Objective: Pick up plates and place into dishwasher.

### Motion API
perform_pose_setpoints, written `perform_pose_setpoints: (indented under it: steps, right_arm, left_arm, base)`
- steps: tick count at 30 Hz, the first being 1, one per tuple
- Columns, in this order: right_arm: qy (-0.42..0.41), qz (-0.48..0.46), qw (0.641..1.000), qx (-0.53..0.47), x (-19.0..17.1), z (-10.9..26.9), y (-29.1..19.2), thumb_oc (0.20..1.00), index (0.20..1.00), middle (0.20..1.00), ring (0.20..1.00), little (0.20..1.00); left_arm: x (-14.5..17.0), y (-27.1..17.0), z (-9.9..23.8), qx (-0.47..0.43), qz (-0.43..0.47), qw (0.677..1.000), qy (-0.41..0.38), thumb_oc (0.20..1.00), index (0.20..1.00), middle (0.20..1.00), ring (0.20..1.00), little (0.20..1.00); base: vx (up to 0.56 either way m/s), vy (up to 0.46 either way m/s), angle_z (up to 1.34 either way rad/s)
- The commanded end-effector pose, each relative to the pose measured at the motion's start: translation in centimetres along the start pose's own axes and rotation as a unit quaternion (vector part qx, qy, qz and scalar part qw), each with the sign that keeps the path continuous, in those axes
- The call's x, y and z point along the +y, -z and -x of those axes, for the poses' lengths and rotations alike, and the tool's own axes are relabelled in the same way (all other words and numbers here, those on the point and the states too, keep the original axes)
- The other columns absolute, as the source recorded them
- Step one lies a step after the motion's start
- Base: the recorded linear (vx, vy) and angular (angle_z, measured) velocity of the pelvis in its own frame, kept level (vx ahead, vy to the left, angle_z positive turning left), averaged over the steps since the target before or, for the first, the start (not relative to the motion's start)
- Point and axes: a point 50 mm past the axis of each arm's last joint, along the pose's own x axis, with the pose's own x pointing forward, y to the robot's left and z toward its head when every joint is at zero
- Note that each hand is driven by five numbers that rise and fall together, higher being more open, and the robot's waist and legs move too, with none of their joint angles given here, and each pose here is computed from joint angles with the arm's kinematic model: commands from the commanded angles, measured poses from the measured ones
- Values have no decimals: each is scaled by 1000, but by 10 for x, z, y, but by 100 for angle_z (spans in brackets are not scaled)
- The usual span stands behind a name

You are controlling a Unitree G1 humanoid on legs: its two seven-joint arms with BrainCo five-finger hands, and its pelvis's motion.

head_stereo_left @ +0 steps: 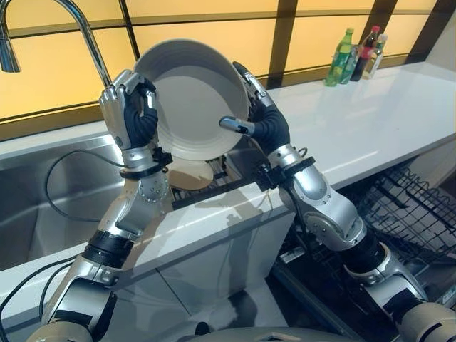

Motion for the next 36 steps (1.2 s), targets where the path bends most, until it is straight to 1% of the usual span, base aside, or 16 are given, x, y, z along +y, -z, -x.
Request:
perform_pose_setpoints:
  steps: [1,5,9,12,14,16,19,25,26,27,28,29,30,36]
  right_arm:
    - [-42,7,997,-72,26,-13,-30,1000,1000,1000,1000,1000]
    - [14,14,997,-69,11,-12,-28,1000,1000,1000,1000,1000]
    - [16,10,999,-40,6,-10,-22,1000,1000,1000,1000,1000]
    - [-39,-30,999,-1,14,-10,-14,1000,1000,1000,1000,1000]
    - [-111,-105,988,19,26,-9,-13,1000,1000,1000,1000,1000]
    - [-154,-144,978,2,37,-10,-18,1000,1000,1000,1000,1000]
    - [-198,-174,965,-17,49,-11,-25,1000,1000,1000,1000,1000]
    - [-234,-211,949,-16,61,-11,-24,1000,1000,1000,1000,1000]
    - [-235,-213,948,-20,61,-11,-24,934,934,934,934,934]
    - [-236,-214,948,-24,62,-10,-24,758,758,758,758,758]
    - [-233,-210,949,-32,62,-10,-25,451,451,451,451,451]
    - [-230,-210,950,-38,61,-11,-26,219,219,219,219,219]
    - [-227,-211,950,-42,61,-10,-26,200,200,200,200,200]
    - [-205,-208,955,-55,56,-11,-27,200,200,200,200,200]
  left_arm:
    - [-3,-31,-25,-78,25,996,-30,200,200,200,200,200]
    - [2,-26,-24,-75,17,996,-38,200,200,200,200,200]
    - [5,-24,-23,-76,17,996,-42,200,200,200,200,200]
    - [5,-26,-22,-81,23,996,-38,200,200,200,200,200]
    - [4,-27,-21,-84,28,996,-32,200,200,200,200,200]
    - [1,-28,-20,-85,36,995,-25,200,200,200,200,200]
    - [-4,-29,-16,-87,45,995,-15,200,200,200,200,200]
    - [-9,-33,-11,-93,54,994,-8,200,200,200,200,200]
    - [-9,-33,-10,-93,55,994,-6,200,200,200,200,200]
    - [-10,-33,-10,-92,55,994,-5,200,200,200,200,200]
    - [-10,-33,-9,-92,56,994,-4,200,200,200,200,200]
    - [-11,-33,-9,-91,56,994,-3,200,200,200,200,200]
    - [-11,-33,-9,-90,57,994,-2,200,200,200,200,200]
    - [-12,-31,-7,-86,55,995,-1,200,200,200,200,200]
  base:
    - [-1,17,4]
    - [0,0,0]
    - [0,0,0]
    - [0,0,0]
    - [0,0,0]
    - [34,-26,5]
    - [25,-29,6]
    - [4,-7,2]
    - [0,0,0]
    - [0,0,0]
    - [0,0,0]
    - [-2,-14,-3]
    - [-2,-8,-3]
    - [0,0,0]
